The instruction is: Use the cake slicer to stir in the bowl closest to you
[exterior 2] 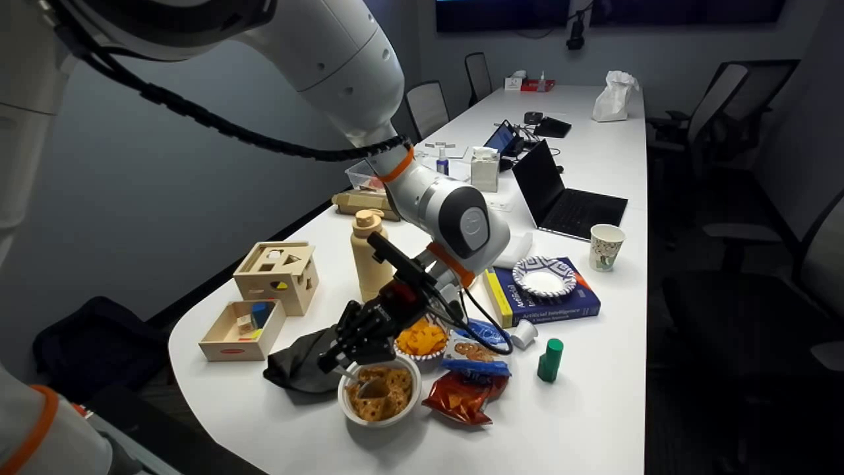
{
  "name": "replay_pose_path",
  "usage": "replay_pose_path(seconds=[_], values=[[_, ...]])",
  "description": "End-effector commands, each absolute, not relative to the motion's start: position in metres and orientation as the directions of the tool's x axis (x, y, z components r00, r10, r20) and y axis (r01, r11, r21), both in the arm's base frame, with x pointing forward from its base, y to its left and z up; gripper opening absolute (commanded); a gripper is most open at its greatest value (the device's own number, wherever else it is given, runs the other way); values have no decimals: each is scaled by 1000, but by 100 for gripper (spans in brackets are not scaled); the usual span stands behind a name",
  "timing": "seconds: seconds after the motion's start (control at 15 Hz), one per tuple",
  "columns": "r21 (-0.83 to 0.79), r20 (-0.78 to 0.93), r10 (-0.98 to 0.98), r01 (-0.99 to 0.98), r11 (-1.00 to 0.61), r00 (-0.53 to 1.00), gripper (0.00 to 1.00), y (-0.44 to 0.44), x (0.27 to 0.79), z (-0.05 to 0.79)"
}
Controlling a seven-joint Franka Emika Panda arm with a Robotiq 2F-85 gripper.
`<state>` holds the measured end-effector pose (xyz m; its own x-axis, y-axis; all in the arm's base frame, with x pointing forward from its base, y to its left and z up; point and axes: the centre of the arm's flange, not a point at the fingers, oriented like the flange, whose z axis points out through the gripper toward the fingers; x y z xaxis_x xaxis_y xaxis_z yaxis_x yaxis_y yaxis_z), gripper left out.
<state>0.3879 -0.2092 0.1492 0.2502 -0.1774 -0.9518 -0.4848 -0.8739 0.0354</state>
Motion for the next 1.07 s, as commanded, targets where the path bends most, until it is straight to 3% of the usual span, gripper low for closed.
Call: replay_pose_path(seconds=[0.0,0.67,1.0], values=[[-71,-946,-97,-489,-870,310,1,-220,390,159],[-131,-923,-44,-418,-899,382,1,-202,429,163],[-37,-926,-127,-419,-907,357,1,-199,443,165]])
